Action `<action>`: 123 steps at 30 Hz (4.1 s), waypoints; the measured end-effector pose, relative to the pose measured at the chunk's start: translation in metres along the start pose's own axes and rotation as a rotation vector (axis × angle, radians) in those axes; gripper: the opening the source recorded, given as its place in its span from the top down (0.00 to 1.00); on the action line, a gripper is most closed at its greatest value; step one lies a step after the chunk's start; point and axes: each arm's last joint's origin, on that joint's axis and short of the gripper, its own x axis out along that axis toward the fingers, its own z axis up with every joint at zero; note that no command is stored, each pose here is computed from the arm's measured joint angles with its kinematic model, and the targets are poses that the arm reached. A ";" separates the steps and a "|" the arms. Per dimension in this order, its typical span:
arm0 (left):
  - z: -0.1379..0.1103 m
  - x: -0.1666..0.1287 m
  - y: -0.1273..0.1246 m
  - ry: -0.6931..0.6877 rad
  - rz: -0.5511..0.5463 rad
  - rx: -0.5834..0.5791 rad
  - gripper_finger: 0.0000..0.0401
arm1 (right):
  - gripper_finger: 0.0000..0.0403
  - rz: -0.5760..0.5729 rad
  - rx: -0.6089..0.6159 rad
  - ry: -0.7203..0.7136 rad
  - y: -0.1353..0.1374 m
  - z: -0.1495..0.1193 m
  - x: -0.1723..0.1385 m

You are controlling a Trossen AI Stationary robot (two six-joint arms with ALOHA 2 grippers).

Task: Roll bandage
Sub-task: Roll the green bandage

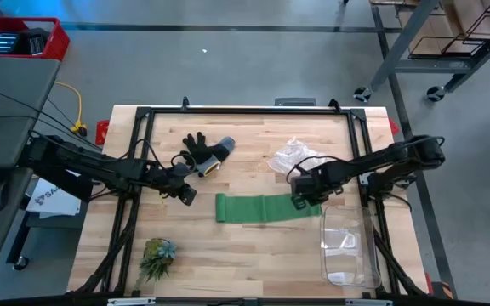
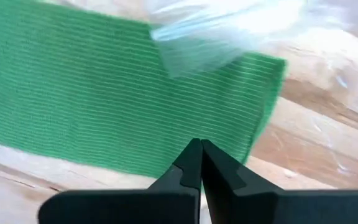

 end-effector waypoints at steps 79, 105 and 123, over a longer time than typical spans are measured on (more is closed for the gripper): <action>0.004 0.078 -0.041 0.218 -0.013 -0.388 1.00 | 1.00 0.247 0.006 -0.086 0.048 0.008 0.037; 0.047 0.040 -0.099 -0.032 -0.370 -0.191 1.00 | 1.00 0.256 -0.016 -0.088 0.048 0.008 0.038; 0.054 0.003 -0.075 -0.096 -0.192 -0.136 1.00 | 1.00 0.184 0.021 -0.123 0.025 0.001 0.006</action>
